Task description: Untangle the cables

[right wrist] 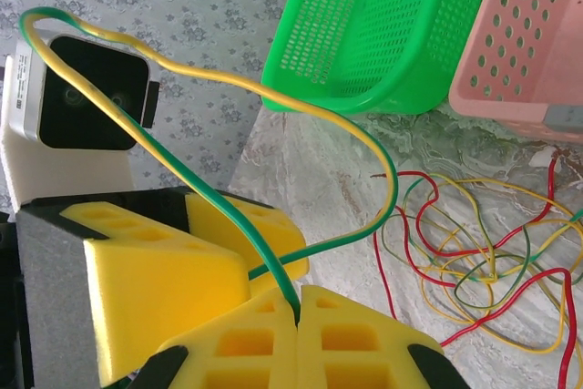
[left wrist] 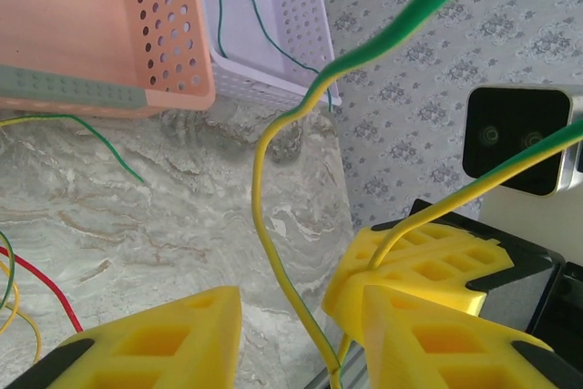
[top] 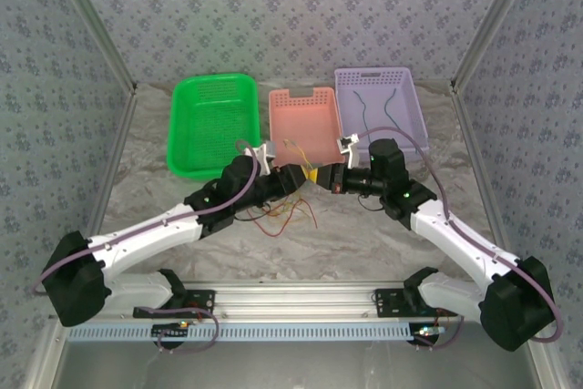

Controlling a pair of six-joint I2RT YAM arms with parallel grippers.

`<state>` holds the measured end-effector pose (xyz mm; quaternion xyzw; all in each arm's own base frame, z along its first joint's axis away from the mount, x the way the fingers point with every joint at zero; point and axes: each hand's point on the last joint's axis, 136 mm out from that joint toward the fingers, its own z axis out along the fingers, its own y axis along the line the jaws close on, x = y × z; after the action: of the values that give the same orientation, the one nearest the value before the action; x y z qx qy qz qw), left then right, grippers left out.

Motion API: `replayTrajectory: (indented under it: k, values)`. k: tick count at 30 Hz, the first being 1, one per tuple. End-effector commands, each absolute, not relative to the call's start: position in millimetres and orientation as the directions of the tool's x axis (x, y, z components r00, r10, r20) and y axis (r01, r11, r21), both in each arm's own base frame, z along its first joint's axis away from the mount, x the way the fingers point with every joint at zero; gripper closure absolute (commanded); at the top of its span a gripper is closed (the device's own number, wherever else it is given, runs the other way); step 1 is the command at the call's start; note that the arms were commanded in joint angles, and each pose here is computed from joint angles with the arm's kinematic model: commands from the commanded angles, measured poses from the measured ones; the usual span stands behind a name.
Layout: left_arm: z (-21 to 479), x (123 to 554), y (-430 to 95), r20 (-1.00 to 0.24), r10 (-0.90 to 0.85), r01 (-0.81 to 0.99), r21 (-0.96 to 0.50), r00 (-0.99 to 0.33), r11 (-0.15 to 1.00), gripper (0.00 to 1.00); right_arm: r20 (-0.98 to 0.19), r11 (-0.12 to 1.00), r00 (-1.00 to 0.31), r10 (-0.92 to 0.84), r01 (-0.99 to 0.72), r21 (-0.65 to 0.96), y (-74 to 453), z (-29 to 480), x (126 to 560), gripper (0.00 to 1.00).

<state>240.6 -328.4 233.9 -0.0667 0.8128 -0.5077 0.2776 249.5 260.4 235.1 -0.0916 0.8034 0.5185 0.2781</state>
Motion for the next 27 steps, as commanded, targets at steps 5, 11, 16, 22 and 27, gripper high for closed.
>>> replayTrajectory:
  k: [5,11,16,22,27]
  values:
    - [241.8,242.5,-339.0,-0.375,-0.393,0.184,-0.877,-0.84,0.444,0.72,-0.592,0.435,-0.792,0.15,-0.485,0.758,263.7,253.1,253.4,1.0]
    - [234.9,241.7,-339.9,-0.374,-0.386,0.176,-0.871,-0.843,0.459,0.86,-0.593,0.435,-0.79,0.152,-0.486,0.758,263.4,253.7,253.6,1.0]
    - [231.7,243.5,-329.8,-0.407,-0.393,0.174,-0.843,-0.825,0.509,1.0,-0.599,0.446,-0.788,0.142,-0.49,0.749,261.2,253.9,250.6,1.0]
    - [212.7,257.9,-268.6,-0.545,-0.383,0.114,-0.671,-0.746,0.733,1.0,-0.63,0.548,-0.774,0.069,-0.498,0.672,242.8,246.8,241.9,1.0]
    - [233.6,288.7,-214.1,-0.641,-0.364,0.126,-0.588,-0.676,0.799,1.0,-0.618,0.634,-0.785,-0.05,-0.502,0.587,231.5,227.9,227.7,1.0]
